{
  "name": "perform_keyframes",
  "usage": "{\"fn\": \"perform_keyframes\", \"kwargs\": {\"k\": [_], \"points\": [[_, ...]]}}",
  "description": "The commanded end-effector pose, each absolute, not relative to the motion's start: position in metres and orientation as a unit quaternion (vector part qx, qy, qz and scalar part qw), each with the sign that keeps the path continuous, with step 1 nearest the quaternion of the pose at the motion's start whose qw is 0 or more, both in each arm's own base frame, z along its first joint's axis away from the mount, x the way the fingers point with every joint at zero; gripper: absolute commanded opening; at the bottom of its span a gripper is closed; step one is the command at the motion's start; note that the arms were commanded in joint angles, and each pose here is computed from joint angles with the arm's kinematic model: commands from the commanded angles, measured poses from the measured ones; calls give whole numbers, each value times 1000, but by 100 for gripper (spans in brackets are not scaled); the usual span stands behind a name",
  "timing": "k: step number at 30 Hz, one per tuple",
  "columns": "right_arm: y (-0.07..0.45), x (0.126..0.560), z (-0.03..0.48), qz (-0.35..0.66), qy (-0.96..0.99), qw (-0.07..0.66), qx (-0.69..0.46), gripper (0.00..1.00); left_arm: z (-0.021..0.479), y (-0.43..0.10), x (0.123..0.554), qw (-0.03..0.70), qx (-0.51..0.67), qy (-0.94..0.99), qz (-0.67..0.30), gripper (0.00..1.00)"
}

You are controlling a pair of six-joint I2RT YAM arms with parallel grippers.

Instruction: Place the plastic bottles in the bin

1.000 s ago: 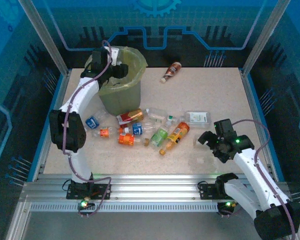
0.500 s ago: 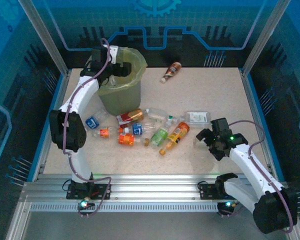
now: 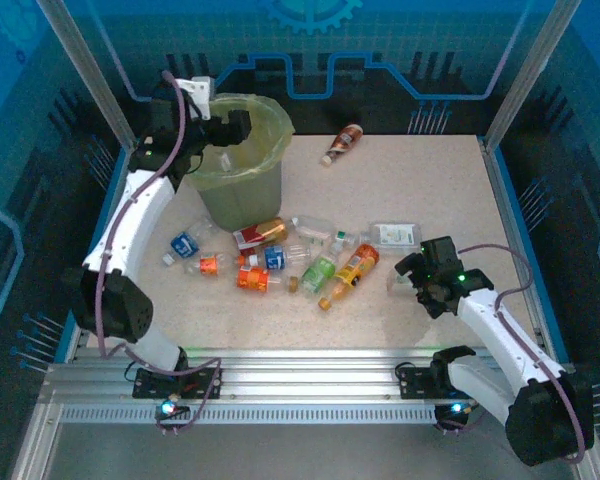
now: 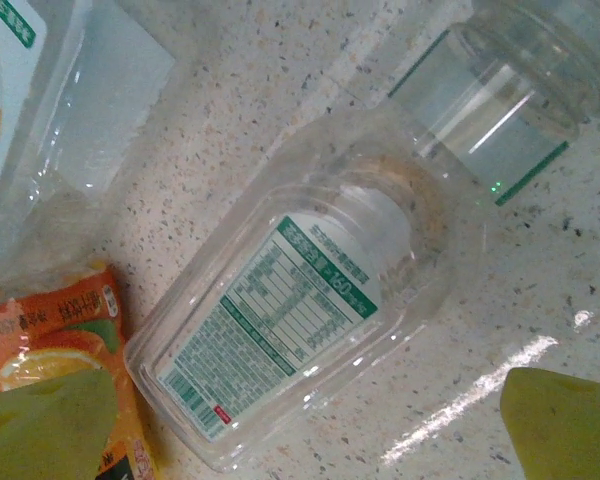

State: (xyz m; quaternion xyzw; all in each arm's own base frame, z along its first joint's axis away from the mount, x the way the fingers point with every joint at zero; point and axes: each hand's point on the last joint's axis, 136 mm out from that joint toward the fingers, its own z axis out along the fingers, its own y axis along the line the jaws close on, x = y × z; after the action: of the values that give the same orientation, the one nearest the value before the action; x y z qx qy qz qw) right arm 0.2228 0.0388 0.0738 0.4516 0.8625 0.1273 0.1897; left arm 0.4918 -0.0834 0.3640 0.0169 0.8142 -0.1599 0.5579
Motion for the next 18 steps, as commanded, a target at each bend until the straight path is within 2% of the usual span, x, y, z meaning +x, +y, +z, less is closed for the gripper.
{"fn": "perform_keyframes", "kwargs": {"k": [1,12,18], "points": [[29,235,75,118,847,208,475,100,361,-82,471,553,-23,810,-194,99],[30,245,63,104,857,195,465,100,368,-78,413,566,-87,779,-256,99],[31,253,58,89,872,191,441,100,373,-77,400,570,-87,774,-262,99]]}}
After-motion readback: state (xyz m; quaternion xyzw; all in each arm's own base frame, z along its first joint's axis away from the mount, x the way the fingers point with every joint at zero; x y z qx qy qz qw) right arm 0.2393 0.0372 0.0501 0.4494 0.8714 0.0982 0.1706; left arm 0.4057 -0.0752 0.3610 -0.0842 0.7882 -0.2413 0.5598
